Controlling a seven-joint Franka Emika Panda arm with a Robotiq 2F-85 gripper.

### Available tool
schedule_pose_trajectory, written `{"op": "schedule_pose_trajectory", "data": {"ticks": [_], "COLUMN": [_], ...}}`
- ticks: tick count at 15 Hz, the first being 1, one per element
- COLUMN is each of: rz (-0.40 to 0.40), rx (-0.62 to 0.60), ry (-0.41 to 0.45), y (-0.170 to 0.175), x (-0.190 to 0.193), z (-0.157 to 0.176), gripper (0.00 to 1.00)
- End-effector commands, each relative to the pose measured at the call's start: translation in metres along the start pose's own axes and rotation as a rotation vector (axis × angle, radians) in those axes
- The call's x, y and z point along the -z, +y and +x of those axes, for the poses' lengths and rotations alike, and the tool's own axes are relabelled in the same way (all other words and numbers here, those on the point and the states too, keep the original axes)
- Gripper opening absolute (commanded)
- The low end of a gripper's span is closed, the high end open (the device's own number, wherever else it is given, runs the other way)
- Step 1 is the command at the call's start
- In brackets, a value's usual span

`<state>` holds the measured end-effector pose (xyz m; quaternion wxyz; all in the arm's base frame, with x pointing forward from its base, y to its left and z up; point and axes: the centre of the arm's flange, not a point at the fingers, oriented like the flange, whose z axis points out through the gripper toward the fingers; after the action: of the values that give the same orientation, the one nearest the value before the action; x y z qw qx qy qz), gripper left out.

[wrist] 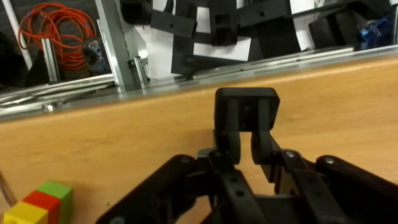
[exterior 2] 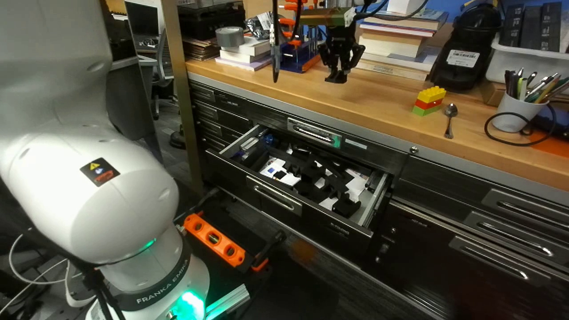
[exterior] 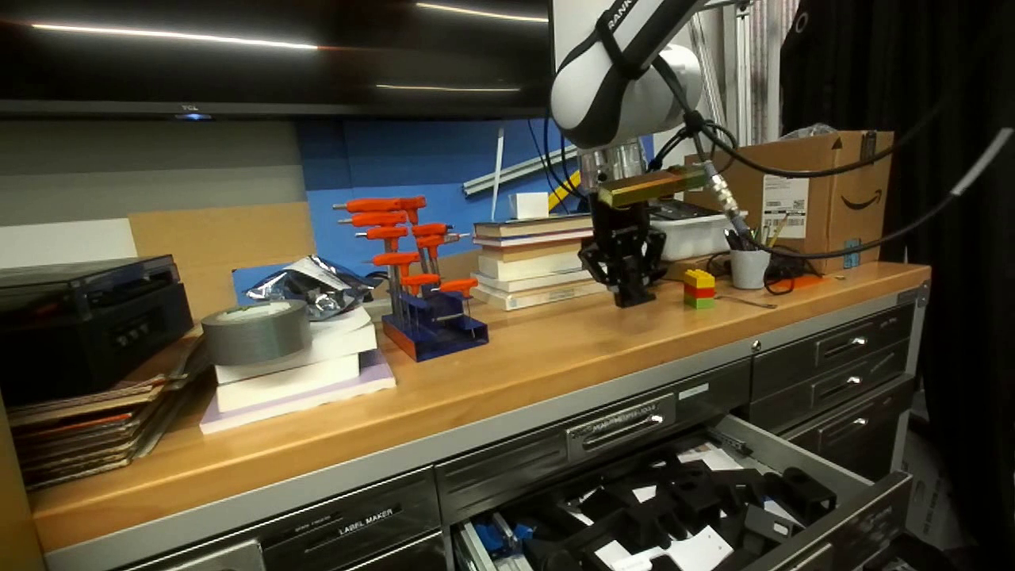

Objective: Put the black objects into the drawer then close the drawer.

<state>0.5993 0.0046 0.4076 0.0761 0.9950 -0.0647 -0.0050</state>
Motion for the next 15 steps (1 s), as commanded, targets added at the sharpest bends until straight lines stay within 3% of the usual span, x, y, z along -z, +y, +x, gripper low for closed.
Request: {"op": "schedule_pose_trajectory", "data": {"ticks": [1, 7, 15], "rz": [0.014, 0.059, 0.145], "rx": [-0.061, -0.127, -0.140], "ry": [-0.012, -0.084, -0.077], "y": [0.006, 0.008, -0.032], "x": [-0.018, -0.083, -0.151], "z": [-0.088, -0.149, -0.149], "gripper": [0.22, 0.22, 0.22]}}
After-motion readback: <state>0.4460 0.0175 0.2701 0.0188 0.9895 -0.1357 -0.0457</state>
